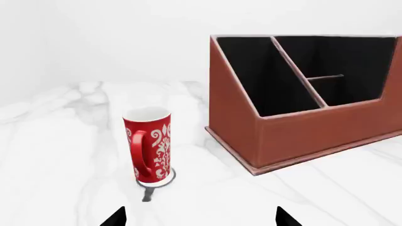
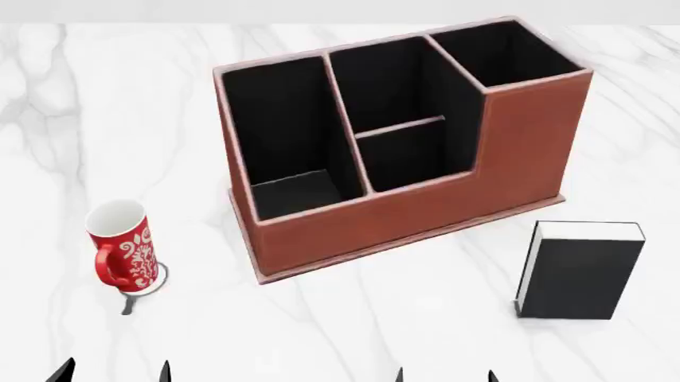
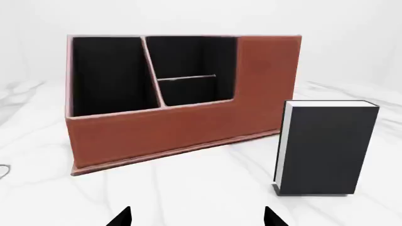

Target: Pick up the book and place it in the back compartment of the caddy.

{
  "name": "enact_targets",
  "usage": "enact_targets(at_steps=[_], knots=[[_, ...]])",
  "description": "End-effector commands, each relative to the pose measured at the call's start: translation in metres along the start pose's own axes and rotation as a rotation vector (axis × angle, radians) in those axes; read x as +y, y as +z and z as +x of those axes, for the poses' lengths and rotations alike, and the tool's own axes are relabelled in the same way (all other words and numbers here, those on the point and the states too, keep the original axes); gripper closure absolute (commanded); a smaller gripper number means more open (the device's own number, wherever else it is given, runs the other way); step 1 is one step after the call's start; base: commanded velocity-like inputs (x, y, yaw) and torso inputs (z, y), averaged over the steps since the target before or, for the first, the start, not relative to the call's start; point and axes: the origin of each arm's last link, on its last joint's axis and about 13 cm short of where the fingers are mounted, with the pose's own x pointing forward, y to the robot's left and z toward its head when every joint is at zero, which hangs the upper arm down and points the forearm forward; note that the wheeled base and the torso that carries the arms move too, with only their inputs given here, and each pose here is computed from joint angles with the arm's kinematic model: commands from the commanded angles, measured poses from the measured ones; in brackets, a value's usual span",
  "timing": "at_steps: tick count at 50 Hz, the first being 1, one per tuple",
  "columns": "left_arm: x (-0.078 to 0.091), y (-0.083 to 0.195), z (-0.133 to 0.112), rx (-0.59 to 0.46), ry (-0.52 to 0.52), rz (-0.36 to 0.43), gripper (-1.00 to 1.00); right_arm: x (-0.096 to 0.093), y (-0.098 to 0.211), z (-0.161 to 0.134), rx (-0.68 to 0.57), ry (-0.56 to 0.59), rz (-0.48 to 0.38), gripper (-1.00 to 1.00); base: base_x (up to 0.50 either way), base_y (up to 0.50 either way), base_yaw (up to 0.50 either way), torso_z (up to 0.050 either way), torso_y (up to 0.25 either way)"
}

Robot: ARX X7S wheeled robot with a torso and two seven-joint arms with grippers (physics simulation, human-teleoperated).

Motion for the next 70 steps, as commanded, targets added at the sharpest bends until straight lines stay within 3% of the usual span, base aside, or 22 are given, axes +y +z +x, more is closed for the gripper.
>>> enact_targets(at_steps=[1, 29, 36, 46, 52, 70], knots=[[0.000, 0.000, 0.000, 0.000, 0.002, 0.001, -1.00, 0.001, 0.000, -0.001, -0.002, 0.017, -0.006, -1.00, 0.00, 0.00, 0.00, 0.000, 0.000], [0.000, 0.001, -0.002, -0.013, 0.002, 0.014, -1.00, -0.001, 0.003, -0.002, -0.017, -0.010, 0.004, -1.00, 0.00, 0.00, 0.00, 0.000, 0.000], [0.001, 0.002, -0.003, -0.038, 0.008, 0.011, -1.00, -0.001, 0.007, -0.006, -0.125, -0.068, -0.021, -1.00, 0.00, 0.00, 0.00, 0.000, 0.000], [0.002, 0.006, -0.008, -0.141, 0.022, -0.005, -1.00, -0.002, 0.009, -0.009, -0.173, -0.067, -0.001, -1.00, 0.00, 0.00, 0.00, 0.000, 0.000], [0.001, 0.008, -0.011, -0.212, 0.050, 0.023, -1.00, -0.004, 0.013, -0.013, -0.215, -0.061, 0.022, -1.00, 0.00, 0.00, 0.00, 0.000, 0.000], [0.005, 0.020, -0.027, -0.444, 0.090, -0.017, -1.00, -0.009, 0.028, -0.029, -0.351, -0.097, 0.055, -1.00, 0.00, 0.00, 0.00, 0.000, 0.000]])
